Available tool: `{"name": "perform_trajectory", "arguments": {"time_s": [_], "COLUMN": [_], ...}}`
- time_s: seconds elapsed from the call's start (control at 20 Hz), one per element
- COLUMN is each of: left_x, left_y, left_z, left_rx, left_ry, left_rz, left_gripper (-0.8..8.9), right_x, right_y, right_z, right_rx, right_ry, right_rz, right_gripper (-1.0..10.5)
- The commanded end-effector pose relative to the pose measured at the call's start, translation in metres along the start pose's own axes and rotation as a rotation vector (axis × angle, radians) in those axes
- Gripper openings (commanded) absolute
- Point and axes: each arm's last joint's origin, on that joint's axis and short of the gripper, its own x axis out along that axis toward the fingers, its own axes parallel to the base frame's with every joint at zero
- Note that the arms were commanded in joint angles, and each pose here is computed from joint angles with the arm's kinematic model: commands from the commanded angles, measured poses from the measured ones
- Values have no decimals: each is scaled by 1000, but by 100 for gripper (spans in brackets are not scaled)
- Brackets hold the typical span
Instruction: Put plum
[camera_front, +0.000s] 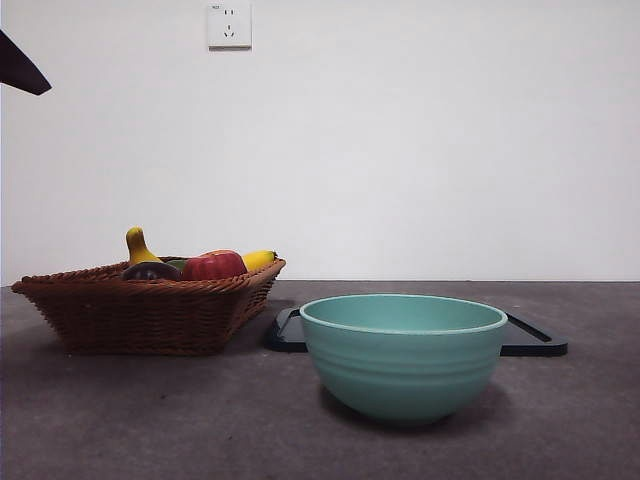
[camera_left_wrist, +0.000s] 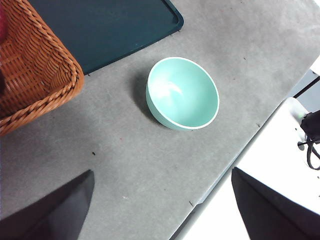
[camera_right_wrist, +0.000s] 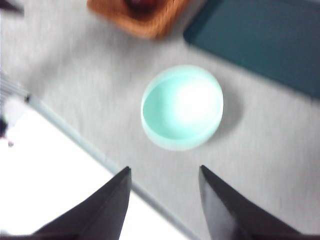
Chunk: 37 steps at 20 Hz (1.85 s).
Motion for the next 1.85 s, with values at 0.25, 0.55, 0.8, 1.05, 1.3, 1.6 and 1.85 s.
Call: {"name": "perform_trajectory", "arguments": {"time_s": [0.25, 0.55, 0.8, 1.05, 1.3, 1.6, 1.85], "left_x": [-1, -1, -1, -1, -1, -1, -1], "left_y": [-1, -1, -1, -1, -1, -1, -1], "left_z": [4, 4, 4, 4, 4, 4, 5], "left_rx": [17, 17, 18, 18, 18, 18, 24], "left_ry": [-10, -9, -10, -10, -10, -10, -19], "left_rz": [-7, -8, -7, -7, -7, -7, -5], "left_gripper": [433, 432, 50, 8, 8, 8, 8], "right_x": [-7, -7, -7, -8, -8, -8, -8], "right_y": [3, 3, 3, 3, 3, 3, 3], "right_z": [0, 1, 1, 1, 1, 1, 1], "right_rx": [-28, -30, -41, -53, -53, -53, -53], "right_ry": [-31, -37, -37, -47, -47, -47, -48], "right_rz": [15, 16, 16, 5, 6, 6, 6], "right_gripper": [216, 216, 8, 6, 6, 6, 6]}}
